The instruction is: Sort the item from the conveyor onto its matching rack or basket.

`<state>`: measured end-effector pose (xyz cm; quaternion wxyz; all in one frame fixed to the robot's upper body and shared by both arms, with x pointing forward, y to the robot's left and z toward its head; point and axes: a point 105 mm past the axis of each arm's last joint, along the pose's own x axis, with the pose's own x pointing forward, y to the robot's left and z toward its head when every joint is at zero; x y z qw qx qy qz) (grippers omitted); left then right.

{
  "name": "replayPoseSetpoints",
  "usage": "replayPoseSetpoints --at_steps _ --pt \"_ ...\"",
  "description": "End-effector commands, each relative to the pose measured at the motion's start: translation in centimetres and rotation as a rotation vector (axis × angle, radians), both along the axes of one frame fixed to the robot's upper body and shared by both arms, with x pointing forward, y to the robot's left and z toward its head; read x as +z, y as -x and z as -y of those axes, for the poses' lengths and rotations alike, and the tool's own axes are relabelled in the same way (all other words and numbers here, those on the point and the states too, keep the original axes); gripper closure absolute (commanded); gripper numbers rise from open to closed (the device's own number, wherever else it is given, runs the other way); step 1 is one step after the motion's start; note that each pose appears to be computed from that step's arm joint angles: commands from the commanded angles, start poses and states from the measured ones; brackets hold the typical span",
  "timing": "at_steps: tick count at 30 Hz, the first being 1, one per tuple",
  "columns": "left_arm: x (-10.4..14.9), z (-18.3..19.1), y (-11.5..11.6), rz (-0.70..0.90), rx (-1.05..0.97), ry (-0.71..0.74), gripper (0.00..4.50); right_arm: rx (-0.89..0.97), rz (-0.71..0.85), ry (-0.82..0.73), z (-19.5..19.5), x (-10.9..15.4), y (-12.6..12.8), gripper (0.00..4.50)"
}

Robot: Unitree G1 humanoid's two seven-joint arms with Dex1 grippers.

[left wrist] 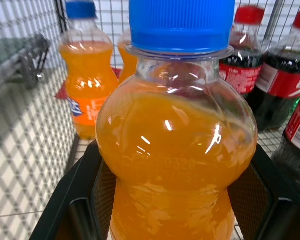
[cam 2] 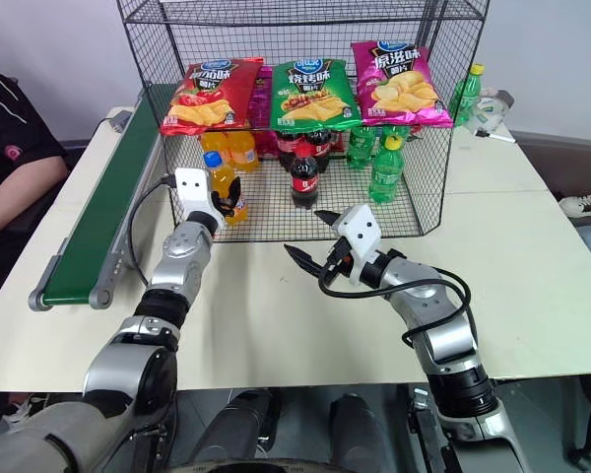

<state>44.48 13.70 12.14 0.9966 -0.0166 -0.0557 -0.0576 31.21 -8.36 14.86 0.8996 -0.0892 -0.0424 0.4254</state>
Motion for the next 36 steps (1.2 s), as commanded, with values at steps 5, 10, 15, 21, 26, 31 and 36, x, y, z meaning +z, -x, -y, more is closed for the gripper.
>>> replayPoseSetpoints --at_steps 5,10,15,21,26,31,36 --pt "2.0 0.0 -0.7 0.077 0.015 -0.005 1.77 -0.002 0.059 -0.022 -0.1 1.6 0.5 0.00" --pt "2.1 -0.2 -0.6 0.088 0.002 0.002 0.02 0.000 0.057 -0.024 -0.2 1.5 0.5 0.00" --pt "2.7 -0.7 -0.1 0.126 -0.002 -0.012 0.02 0.004 0.056 -0.025 -0.3 1.5 0.6 0.00" --pt "5.1 -1.4 2.6 0.234 -0.097 0.010 0.02 0.003 0.053 -0.023 -0.1 1.4 0.7 0.00" --pt "6.6 -4.1 5.3 0.244 -0.070 -0.086 0.02 -0.012 0.056 -0.018 0.5 1.5 0.5 0.00" --pt "6.6 -6.3 8.7 0.136 -0.216 -0.138 0.02 -0.045 0.059 0.011 2.4 1.8 0.0 0.00" --pt "4.4 -9.6 12.2 -0.066 -0.303 -0.252 0.02 -0.060 0.021 0.058 4.8 1.4 -0.1 0.00"
